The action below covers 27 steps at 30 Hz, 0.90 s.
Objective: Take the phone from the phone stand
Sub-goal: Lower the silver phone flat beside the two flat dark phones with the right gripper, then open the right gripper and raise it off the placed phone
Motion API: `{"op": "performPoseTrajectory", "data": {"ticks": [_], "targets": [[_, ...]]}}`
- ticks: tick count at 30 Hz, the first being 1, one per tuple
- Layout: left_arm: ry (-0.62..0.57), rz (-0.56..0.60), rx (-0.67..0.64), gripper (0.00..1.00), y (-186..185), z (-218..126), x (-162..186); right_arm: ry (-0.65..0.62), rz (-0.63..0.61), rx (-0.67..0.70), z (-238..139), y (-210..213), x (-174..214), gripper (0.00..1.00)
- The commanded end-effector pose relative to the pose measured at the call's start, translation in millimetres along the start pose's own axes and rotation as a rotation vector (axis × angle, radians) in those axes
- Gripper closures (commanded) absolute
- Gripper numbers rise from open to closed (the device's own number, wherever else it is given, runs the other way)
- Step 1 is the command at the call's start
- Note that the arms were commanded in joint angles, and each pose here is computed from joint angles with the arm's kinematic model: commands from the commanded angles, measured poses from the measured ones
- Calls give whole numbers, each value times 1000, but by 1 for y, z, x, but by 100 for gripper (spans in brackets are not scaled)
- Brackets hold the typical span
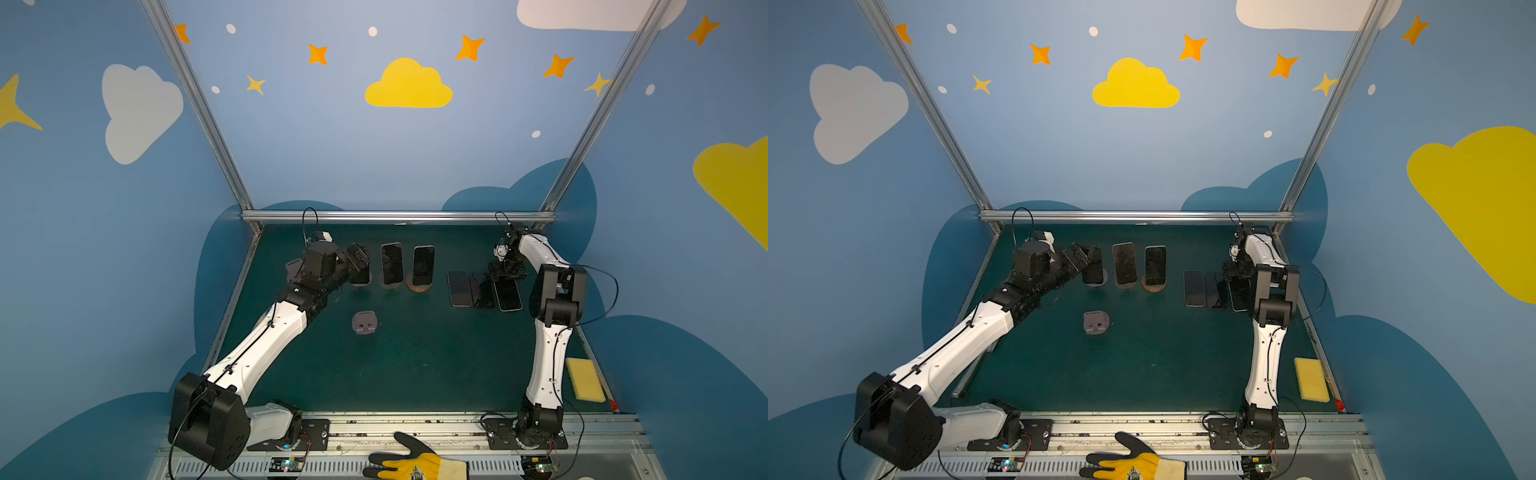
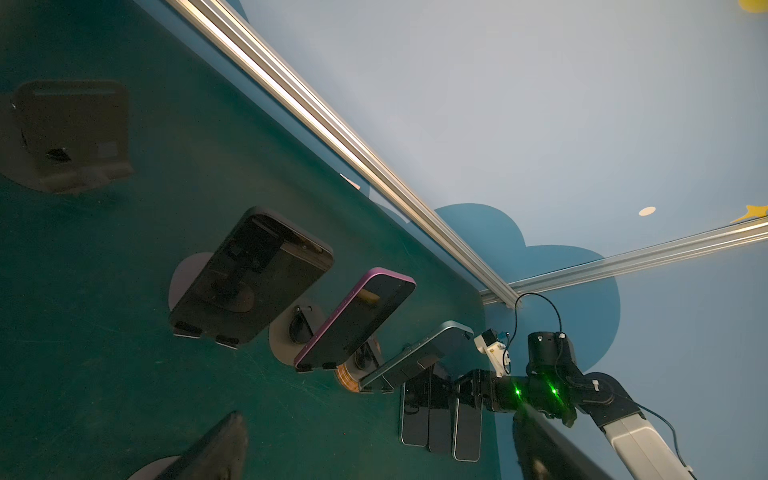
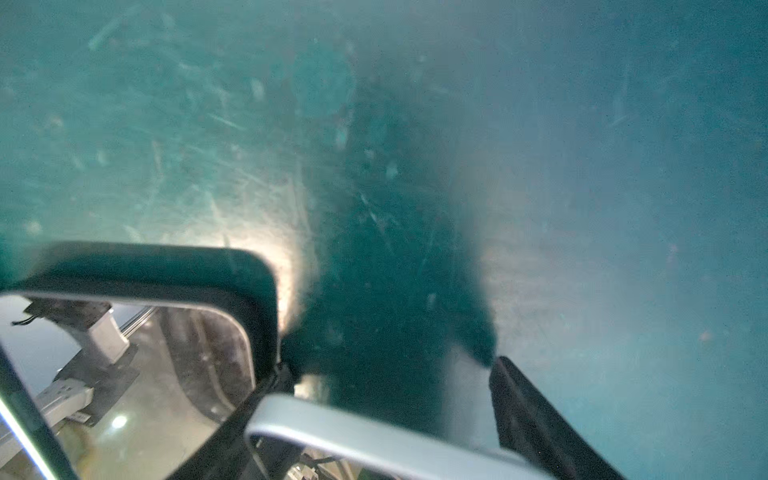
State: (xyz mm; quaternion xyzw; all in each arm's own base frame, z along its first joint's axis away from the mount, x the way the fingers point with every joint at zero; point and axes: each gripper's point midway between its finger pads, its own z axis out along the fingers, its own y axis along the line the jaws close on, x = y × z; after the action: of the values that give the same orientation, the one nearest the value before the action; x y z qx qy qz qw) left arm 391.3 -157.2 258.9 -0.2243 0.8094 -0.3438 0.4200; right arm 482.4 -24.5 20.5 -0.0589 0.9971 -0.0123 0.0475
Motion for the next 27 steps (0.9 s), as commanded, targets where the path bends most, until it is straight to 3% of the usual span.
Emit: {"op": "performPoseTrajectory", "data": {"ticks": [1,11,18,27], "targets": [[-5,11,10,2,-7,0,-6,51,-35,-95,11,8,12,25],[2,21,-12,2,-2,5,-3,65,-5,-123,14,6,13,22],[10,23,-10,2,-3,6,-1,53,80,-98,6,-2,6,21],[0,27,-5,2,-5,3,-5,-162,289,11,-83,-30,-20,22]]}}
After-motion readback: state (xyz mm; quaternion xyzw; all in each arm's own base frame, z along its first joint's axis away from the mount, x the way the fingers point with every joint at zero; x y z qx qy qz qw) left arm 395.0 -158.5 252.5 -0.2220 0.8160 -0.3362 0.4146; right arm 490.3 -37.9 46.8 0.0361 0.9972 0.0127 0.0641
